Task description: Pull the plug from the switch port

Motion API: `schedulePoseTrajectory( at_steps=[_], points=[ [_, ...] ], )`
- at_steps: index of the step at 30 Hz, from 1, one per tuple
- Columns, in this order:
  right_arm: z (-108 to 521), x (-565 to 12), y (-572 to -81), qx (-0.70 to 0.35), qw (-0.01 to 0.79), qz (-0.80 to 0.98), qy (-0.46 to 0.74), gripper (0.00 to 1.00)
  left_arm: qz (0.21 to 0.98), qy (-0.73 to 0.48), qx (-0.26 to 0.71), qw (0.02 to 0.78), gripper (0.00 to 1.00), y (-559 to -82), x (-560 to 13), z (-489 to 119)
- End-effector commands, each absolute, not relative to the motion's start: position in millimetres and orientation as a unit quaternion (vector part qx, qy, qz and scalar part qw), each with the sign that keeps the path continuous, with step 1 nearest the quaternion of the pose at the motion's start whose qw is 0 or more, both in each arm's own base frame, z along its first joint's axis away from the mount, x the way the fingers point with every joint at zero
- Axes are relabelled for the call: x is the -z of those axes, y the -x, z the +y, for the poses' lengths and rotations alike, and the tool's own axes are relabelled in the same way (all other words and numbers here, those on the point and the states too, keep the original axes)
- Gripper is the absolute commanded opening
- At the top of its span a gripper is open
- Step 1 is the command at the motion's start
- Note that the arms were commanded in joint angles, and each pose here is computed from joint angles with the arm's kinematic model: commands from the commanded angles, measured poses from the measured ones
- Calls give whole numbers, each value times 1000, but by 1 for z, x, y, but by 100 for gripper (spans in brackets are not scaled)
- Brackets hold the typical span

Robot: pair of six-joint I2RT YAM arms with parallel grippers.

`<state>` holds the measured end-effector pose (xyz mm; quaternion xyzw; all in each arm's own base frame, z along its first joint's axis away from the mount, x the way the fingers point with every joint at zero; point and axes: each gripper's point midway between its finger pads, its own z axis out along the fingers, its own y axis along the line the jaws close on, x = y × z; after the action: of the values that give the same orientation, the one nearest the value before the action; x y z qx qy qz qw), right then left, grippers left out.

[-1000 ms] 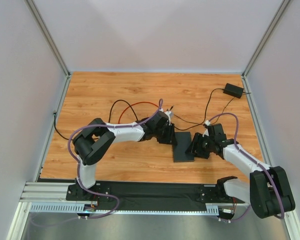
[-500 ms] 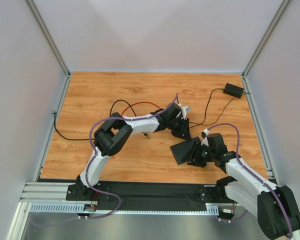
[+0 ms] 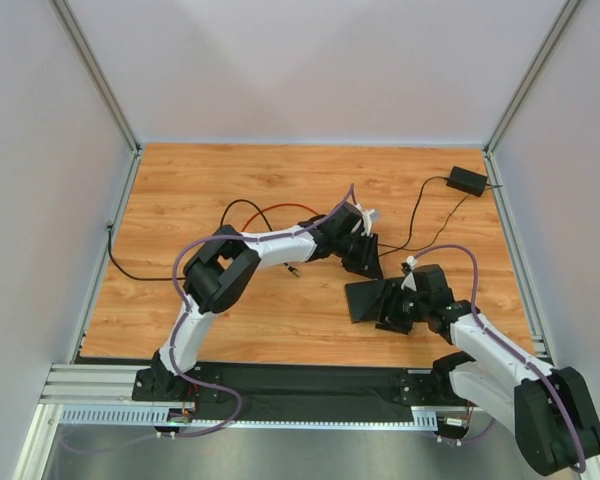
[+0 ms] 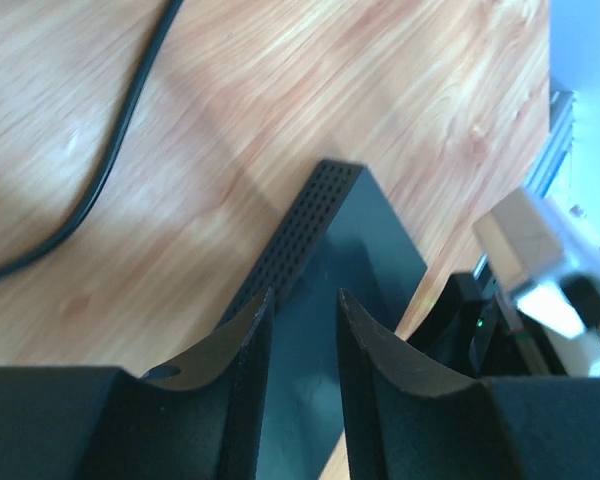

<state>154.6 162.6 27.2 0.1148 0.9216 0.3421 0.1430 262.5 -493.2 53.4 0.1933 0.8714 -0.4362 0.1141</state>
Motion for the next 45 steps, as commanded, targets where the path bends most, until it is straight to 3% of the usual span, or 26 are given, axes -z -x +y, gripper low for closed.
schedulePoseTrajectory(
  at_steps=[1, 10, 14, 15, 16, 24, 26, 27, 31, 36, 39, 40, 41, 45],
  points=[
    [159, -49, -174, -336, 206, 915, -91, 56, 860, -188, 447, 157, 41, -265, -125, -470],
    [152, -84, -165, -330, 218, 914, -95, 61, 824, -199, 444, 289, 49, -236, -251, -382],
    [153, -88, -172, -319, 212, 919, -93, 72, 829, -156, 420, 334, 55, -218, -252, -331],
    [151, -84, -176, -307, 204, 924, -99, 73, 843, -145, 405, 323, 56, -209, -228, -317],
    [149, -83, -177, -299, 203, 928, -95, 100, 832, -136, 414, 343, 57, -201, -240, -304],
    [136, -87, -197, -247, 231, 936, -97, 100, 846, -38, 380, 373, 61, -161, -174, -220],
    [139, -89, -199, -266, 250, 926, -93, 100, 815, -19, 405, 414, 63, -153, -185, -201],
    [145, -99, -205, -293, 281, 909, -93, 100, 818, -10, 402, 410, 65, -147, -164, -194],
    [141, -71, -198, -316, 309, 887, -137, 100, 761, 47, 471, 443, 73, -126, -158, -166],
    [142, -72, -206, -398, 405, 802, -187, 100, 795, 22, 474, 378, 71, -114, -122, -183],
    [131, -51, -199, -398, 418, 785, -224, 100, 772, 27, 519, 366, 72, -116, -113, -200],
    [129, -55, -199, -396, 432, 782, -213, 100, 729, 24, 564, 386, 71, -119, -135, -209],
    [129, -60, -198, -400, 444, 775, -204, 100, 728, 29, 585, 356, 71, -117, -114, -220],
    [134, -48, -192, -396, 418, 796, -187, 100, 688, -2, 605, 401, 73, -120, -139, -223]
  ],
)
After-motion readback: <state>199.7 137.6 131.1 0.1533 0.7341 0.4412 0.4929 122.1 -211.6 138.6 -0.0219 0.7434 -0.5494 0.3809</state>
